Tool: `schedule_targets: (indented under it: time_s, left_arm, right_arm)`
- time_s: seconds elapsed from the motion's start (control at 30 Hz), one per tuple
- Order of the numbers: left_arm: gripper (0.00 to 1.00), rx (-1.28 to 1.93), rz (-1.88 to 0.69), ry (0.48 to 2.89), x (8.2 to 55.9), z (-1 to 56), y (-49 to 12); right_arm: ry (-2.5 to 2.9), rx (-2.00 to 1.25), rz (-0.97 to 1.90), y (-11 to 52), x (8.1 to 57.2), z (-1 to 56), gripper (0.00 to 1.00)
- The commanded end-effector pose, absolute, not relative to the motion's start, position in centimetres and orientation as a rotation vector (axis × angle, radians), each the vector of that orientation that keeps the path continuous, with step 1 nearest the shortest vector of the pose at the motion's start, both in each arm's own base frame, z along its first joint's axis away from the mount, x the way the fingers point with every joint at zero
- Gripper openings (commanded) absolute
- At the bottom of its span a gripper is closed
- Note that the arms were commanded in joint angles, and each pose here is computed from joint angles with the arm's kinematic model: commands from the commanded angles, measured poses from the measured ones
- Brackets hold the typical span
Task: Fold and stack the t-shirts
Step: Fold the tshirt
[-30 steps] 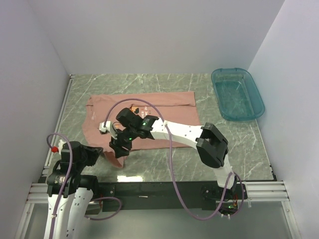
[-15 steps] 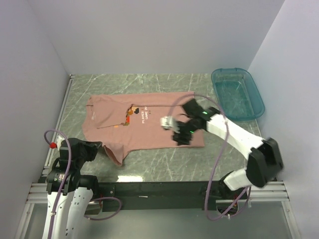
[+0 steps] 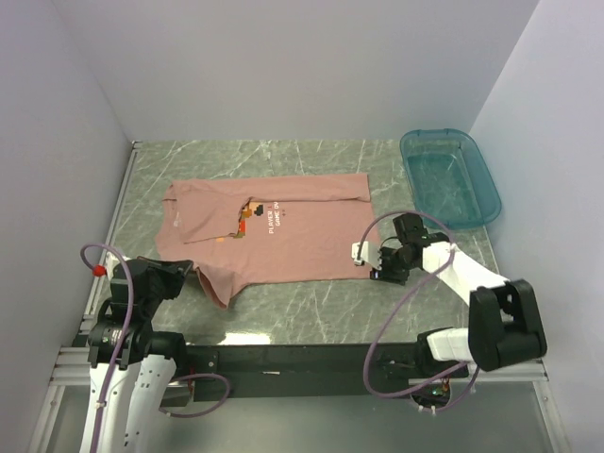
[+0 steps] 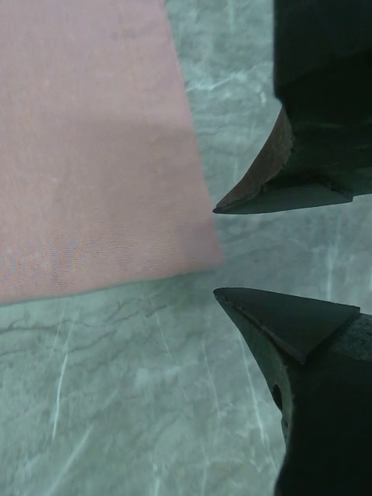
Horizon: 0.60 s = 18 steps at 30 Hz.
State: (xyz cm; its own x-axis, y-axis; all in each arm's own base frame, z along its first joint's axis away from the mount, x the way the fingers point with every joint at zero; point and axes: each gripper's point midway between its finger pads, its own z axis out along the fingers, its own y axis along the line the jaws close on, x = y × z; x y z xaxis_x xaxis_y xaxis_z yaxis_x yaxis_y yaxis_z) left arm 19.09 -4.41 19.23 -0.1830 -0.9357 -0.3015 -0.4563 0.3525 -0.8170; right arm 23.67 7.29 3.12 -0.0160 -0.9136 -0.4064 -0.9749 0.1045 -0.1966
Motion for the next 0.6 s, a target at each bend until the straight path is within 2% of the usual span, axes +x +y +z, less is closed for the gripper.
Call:
schedule_targets:
  time_s: [0.0, 0.17, 0.37, 0.47, 0.5, 0.57]
  left_arm:
    - [0.0, -1.174, -0.776, 1.754, 19.9, 20.9, -4.8]
    - [0.0, -1.162, -0.787, 1.75, 20.1, 21.0, -4.9]
    - [0.0, -1.157, -0.79, 1.748, 20.5, 21.2, -5.0]
    - [0.0, -1.157, -0.786, 1.745, 20.6, 21.3, -4.9]
    - [0.0, -1.157, -0.786, 1.745, 20.7, 21.3, -4.9]
    - [0.0, -1.156, -0.786, 1.742, 20.9, 21.4, -4.9]
  right_arm:
    - [1.907, -1.832, 0.138, 7.6, 26.3, 3.4, 0.49]
    - [1.933, -1.831, 0.183, 7.9, 26.3, 2.6, 0.46]
    - [1.982, -1.814, 0.235, 8.2, 26.5, 1.8, 0.35]
    - [1.981, -1.814, 0.252, 8.3, 26.3, 1.7, 0.25]
    - [1.981, -1.816, 0.259, 8.4, 26.2, 1.7, 0.15]
    - [1.978, -1.813, 0.265, 8.5, 26.1, 2.1, 0.07]
